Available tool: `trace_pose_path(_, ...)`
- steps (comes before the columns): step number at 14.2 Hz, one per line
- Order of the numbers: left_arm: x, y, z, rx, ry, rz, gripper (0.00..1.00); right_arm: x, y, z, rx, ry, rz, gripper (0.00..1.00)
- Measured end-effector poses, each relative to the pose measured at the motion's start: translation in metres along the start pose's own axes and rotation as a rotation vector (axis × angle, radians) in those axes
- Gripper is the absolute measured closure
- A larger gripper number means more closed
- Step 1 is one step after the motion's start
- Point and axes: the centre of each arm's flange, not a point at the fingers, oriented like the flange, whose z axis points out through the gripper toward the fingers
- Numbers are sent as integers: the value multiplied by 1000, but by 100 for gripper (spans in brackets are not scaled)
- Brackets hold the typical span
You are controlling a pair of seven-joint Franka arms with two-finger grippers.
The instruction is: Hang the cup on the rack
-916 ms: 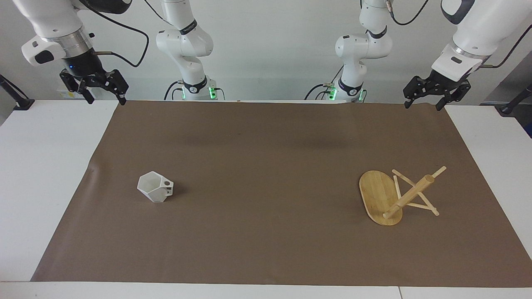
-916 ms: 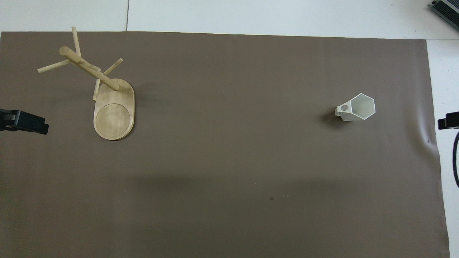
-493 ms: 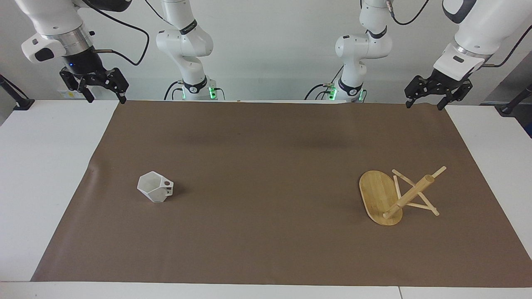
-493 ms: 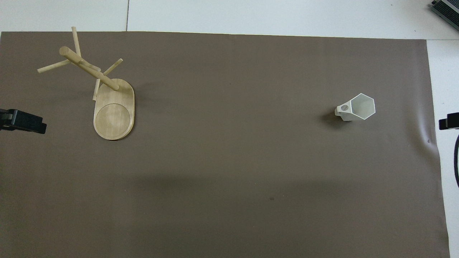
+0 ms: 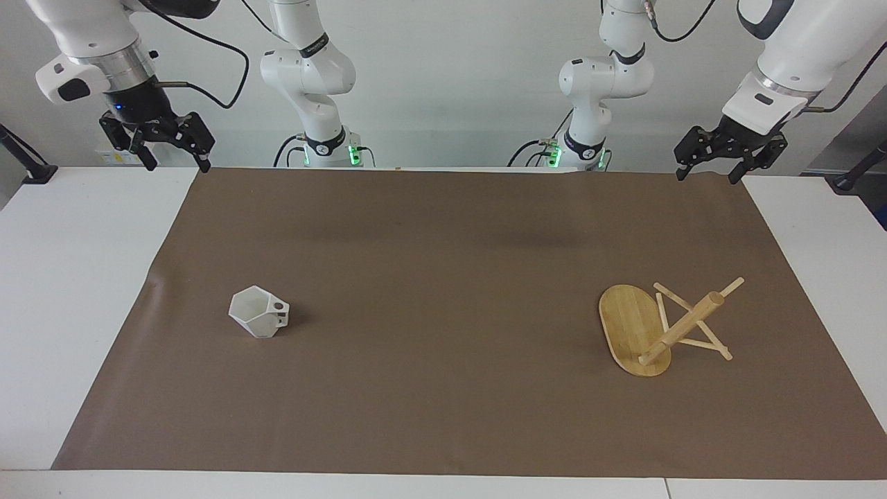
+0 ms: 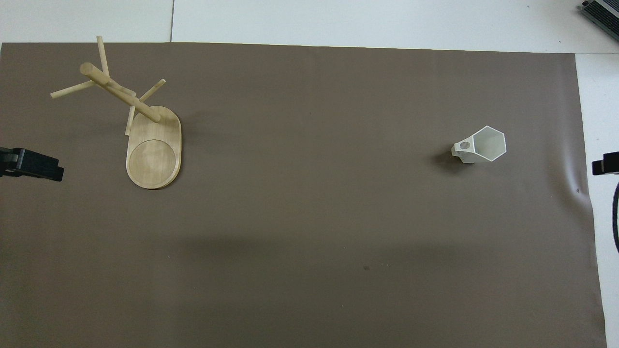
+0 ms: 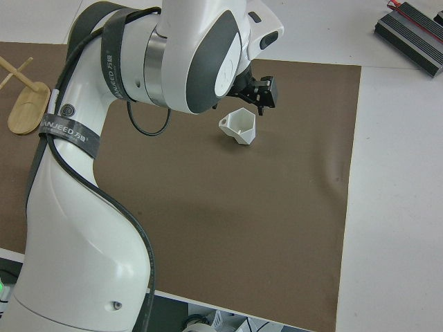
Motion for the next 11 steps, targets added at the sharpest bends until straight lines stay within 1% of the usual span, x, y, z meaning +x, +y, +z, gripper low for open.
trace_pose_path(11, 0, -3, 1, -1, -2, -5, 0, 0, 0, 0, 0, 0, 0, 0)
